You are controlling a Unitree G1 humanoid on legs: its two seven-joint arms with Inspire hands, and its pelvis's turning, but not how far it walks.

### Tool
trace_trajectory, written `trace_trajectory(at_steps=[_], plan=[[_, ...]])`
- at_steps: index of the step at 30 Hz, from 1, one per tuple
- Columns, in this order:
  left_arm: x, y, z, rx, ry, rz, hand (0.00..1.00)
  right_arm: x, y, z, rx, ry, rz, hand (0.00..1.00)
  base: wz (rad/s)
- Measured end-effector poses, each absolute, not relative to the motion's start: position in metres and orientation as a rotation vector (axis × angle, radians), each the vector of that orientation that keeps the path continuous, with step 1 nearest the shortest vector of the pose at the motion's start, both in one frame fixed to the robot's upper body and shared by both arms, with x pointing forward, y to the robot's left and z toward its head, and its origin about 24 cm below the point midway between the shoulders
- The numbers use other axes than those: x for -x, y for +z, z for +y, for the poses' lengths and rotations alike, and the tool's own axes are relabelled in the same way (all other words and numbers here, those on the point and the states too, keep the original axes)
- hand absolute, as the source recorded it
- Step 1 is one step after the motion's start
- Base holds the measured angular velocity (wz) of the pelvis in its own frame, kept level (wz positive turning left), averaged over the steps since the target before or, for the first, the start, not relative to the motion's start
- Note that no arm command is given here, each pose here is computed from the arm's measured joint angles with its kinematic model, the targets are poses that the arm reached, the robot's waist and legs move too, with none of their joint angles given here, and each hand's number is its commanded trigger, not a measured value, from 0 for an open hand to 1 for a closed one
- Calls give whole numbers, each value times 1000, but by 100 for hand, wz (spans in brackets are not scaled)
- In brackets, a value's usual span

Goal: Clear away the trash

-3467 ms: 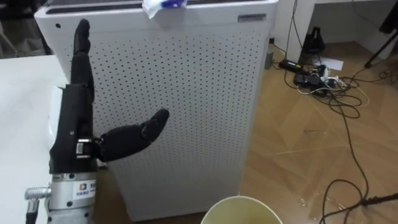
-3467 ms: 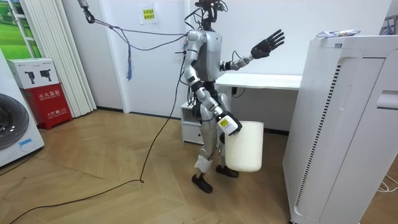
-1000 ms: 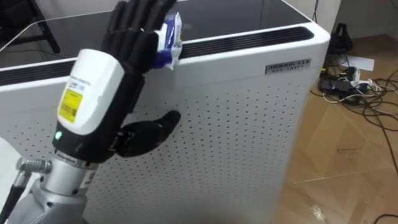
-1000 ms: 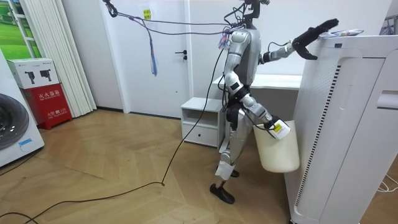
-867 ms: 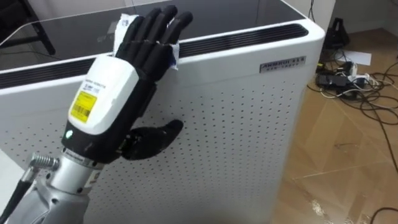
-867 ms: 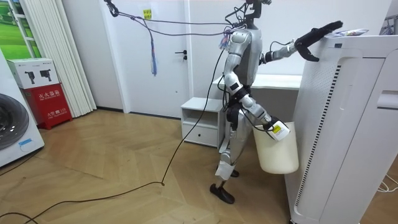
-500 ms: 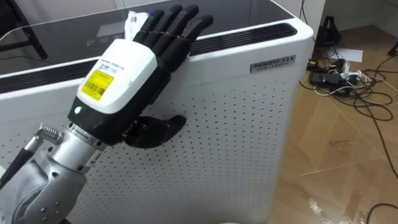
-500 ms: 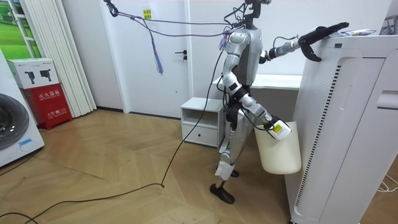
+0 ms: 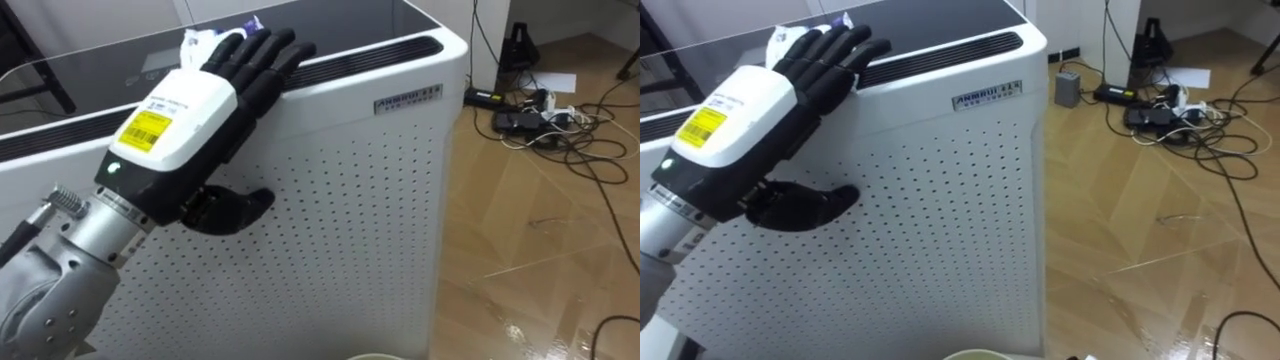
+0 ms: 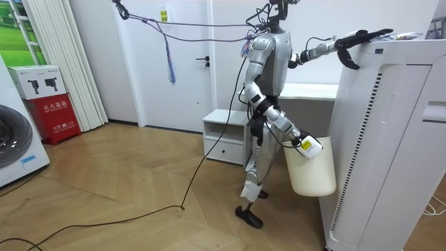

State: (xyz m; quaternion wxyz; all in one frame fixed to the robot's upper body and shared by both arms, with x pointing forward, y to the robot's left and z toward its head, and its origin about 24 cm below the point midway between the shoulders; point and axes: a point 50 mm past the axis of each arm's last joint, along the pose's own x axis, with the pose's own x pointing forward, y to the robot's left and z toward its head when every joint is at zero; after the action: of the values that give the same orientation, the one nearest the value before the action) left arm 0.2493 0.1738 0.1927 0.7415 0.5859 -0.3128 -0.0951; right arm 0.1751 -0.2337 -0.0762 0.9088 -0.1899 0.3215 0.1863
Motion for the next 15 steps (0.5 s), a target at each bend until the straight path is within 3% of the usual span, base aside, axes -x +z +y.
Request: trace_trajectory(at_steps=[15], plan=[[-239,209,170,-1311,-183,-768,0,-171,-79,-236,400,344,669,100,0]])
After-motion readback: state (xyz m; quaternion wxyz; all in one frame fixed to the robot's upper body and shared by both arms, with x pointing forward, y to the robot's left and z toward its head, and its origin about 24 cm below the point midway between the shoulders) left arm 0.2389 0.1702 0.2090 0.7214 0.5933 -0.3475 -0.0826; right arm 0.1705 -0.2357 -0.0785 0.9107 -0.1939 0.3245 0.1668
